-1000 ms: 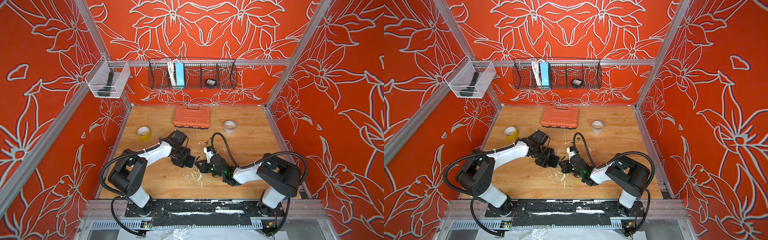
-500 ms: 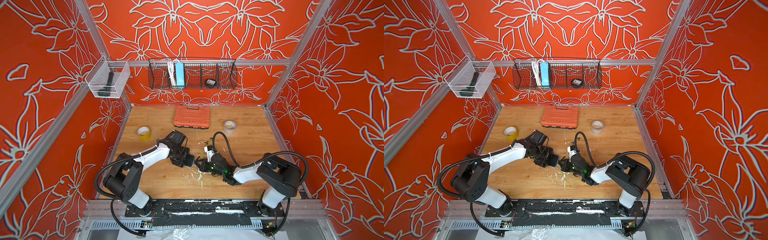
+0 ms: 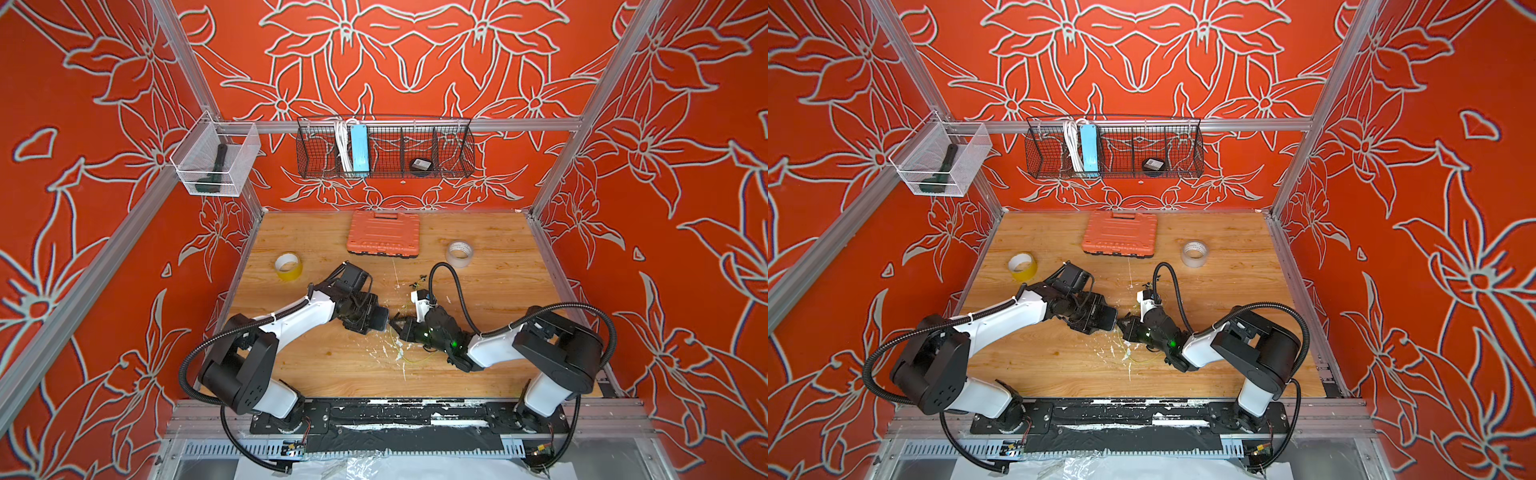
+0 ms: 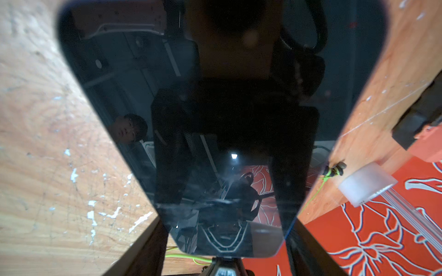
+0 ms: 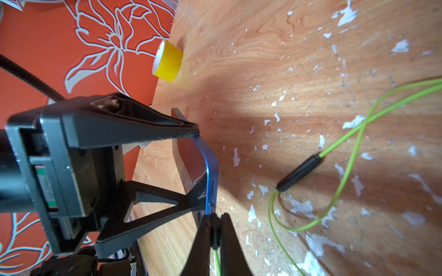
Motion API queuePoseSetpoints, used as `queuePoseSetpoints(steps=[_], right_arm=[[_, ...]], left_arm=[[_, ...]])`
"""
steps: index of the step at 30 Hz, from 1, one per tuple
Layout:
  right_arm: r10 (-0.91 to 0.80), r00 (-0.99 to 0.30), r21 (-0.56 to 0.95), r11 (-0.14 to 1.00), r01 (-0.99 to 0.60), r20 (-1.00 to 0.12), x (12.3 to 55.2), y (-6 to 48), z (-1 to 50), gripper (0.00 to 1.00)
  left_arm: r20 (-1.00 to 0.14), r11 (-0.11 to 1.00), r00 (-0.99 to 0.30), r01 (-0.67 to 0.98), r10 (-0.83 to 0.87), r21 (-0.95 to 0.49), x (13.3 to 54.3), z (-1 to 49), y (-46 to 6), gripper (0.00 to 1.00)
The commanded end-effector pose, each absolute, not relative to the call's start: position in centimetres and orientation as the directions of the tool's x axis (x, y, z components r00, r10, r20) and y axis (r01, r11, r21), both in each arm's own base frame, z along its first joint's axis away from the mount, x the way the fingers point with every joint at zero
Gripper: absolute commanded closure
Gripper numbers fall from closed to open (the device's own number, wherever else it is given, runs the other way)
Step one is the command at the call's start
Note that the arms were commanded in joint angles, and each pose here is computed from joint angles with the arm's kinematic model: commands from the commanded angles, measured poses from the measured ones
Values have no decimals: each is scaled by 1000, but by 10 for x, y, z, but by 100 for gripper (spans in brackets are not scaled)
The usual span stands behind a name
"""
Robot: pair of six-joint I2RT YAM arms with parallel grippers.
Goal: Plug wired earphones into phones
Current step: Insert the wired earphone into the phone.
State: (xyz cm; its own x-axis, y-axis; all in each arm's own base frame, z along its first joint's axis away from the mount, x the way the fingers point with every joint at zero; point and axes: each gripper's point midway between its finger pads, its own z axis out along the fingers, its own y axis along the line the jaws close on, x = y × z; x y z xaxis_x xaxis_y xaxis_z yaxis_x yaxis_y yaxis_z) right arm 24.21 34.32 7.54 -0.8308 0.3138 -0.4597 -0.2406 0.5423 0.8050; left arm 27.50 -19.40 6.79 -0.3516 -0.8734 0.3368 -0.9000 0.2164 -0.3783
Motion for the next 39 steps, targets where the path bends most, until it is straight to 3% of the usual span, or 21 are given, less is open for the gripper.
queuePoseSetpoints(steps=[1, 23, 39], right_arm=[[319, -823, 827, 485, -285, -471, 241, 351, 90, 100], [249, -794, 798, 429, -423, -555, 227, 355, 119, 100], [236, -792, 745, 560, -362, -563, 247, 360, 112, 100]], left_arm=[[492, 188, -411, -878, -767, -440, 270, 102, -229, 43], [499, 179, -501, -810, -707, -558, 273, 133, -237, 46], [484, 153, -501, -792, -717, -592, 275, 146, -235, 47]])
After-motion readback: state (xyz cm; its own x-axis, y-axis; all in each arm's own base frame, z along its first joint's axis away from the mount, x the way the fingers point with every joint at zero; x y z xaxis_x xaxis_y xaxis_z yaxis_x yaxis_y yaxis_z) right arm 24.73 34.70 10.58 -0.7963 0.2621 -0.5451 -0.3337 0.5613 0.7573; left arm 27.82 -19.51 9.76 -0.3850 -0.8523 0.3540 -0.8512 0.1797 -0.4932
